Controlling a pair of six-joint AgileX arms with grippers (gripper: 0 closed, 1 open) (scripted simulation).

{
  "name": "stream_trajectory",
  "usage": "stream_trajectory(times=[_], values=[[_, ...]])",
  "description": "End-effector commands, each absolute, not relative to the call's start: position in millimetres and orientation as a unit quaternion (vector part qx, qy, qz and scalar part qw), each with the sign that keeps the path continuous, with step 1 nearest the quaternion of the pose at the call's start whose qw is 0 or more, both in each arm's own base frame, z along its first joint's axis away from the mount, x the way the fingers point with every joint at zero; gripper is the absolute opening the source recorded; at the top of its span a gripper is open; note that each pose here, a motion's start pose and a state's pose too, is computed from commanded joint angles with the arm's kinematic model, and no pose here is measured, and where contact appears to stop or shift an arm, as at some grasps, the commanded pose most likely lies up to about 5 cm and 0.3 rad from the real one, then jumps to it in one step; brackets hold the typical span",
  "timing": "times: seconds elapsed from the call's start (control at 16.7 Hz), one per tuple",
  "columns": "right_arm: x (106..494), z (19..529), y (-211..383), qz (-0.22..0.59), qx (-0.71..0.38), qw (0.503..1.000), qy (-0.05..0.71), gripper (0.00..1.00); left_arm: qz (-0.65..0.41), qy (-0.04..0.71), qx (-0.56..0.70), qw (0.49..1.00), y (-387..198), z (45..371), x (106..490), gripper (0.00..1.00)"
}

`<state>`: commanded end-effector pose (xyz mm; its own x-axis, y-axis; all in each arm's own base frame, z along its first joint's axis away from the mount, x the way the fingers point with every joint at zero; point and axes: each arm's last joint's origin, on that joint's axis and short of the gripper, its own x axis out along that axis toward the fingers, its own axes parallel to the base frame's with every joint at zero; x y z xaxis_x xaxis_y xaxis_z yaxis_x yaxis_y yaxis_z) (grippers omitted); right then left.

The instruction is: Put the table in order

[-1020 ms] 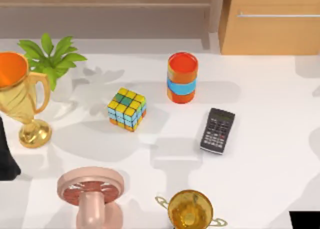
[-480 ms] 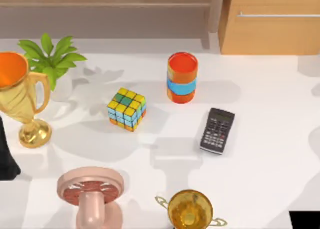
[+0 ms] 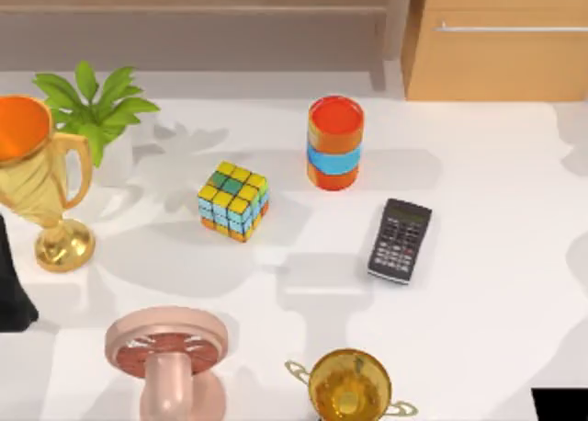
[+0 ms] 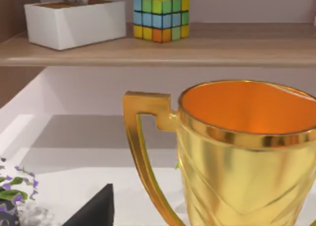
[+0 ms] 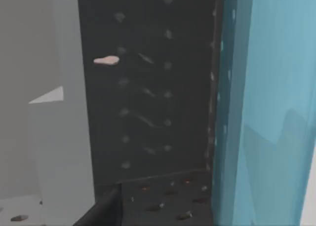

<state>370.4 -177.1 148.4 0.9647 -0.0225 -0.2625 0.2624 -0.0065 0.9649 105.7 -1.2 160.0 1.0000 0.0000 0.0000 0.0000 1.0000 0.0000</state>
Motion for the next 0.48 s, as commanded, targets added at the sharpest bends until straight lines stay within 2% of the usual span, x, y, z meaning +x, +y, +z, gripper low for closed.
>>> stream_trajectory(times=[0.3,0.48], values=[[367.2,150.5,-176.6,-0.099,0.701,0.701,0.085,1.0,0.0,0.0,0.0,1.0,-1.2,160.0,105.7,1.0],[351.7,154.2,-174.9,-0.093,0.699,0.703,0.084,1.0,0.0,0.0,0.0,1.0,-1.2,160.0,105.7,1.0]])
